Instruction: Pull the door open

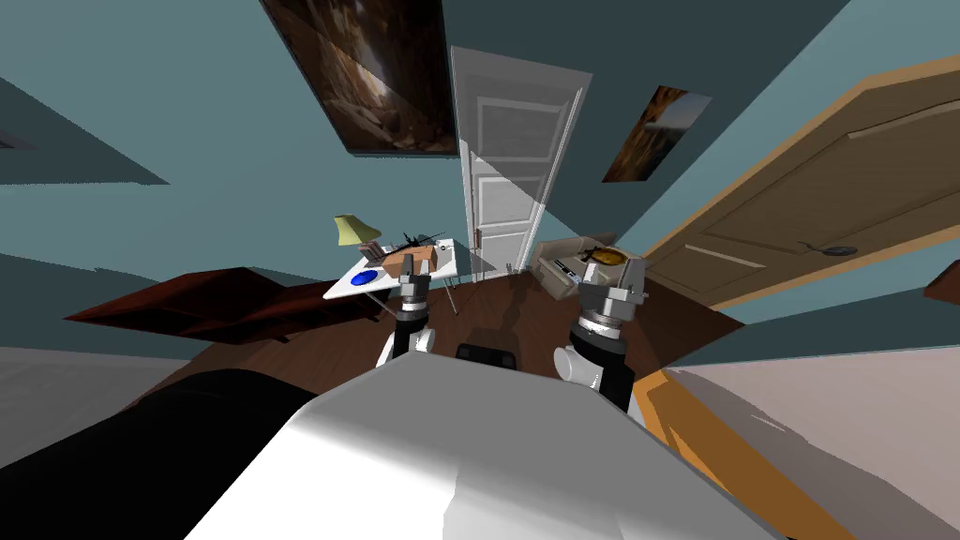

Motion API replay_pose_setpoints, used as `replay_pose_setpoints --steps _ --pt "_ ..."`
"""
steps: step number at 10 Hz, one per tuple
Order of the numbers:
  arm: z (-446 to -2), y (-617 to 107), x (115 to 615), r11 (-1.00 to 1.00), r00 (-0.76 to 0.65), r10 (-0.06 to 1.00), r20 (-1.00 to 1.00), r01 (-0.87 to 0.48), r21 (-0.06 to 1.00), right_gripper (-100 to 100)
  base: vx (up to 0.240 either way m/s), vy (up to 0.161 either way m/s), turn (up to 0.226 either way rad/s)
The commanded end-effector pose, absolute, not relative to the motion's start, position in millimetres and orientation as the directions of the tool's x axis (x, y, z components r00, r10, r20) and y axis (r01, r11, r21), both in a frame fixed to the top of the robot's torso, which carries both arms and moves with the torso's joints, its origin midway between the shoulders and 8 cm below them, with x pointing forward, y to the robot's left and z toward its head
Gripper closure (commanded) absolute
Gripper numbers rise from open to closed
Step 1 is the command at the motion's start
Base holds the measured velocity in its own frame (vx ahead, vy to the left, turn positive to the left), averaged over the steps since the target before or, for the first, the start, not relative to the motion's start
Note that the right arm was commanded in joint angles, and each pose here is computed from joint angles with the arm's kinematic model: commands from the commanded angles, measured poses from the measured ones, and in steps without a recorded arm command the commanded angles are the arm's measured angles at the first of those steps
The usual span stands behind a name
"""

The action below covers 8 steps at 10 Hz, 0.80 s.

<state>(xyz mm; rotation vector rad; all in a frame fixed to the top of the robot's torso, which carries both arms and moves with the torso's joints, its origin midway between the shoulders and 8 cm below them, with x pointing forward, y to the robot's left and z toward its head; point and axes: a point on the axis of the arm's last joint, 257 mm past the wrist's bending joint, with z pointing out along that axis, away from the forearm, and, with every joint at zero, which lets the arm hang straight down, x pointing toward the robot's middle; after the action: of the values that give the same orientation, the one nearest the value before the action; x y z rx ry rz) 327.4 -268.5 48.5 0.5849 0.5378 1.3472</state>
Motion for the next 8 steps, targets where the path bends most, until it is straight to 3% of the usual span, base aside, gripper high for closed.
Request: replay_pose_setpoints --steps 1,4,8 --pt "39.3 -272.7 333.2 0.093 0.127 0.992 0.000 -0.727 0.680 -100 0.043 -0.005 0.197" --pt "19.5 -282.7 344.9 0.027 0.091 0.994 0.054 -0.711 0.703 -100 0.086 -0.026 0.259" --pt "-3.4 -295.5 357.3 -0.049 0.058 0.991 0.123 -0.690 0.723 -100 0.072 -0.027 0.193"
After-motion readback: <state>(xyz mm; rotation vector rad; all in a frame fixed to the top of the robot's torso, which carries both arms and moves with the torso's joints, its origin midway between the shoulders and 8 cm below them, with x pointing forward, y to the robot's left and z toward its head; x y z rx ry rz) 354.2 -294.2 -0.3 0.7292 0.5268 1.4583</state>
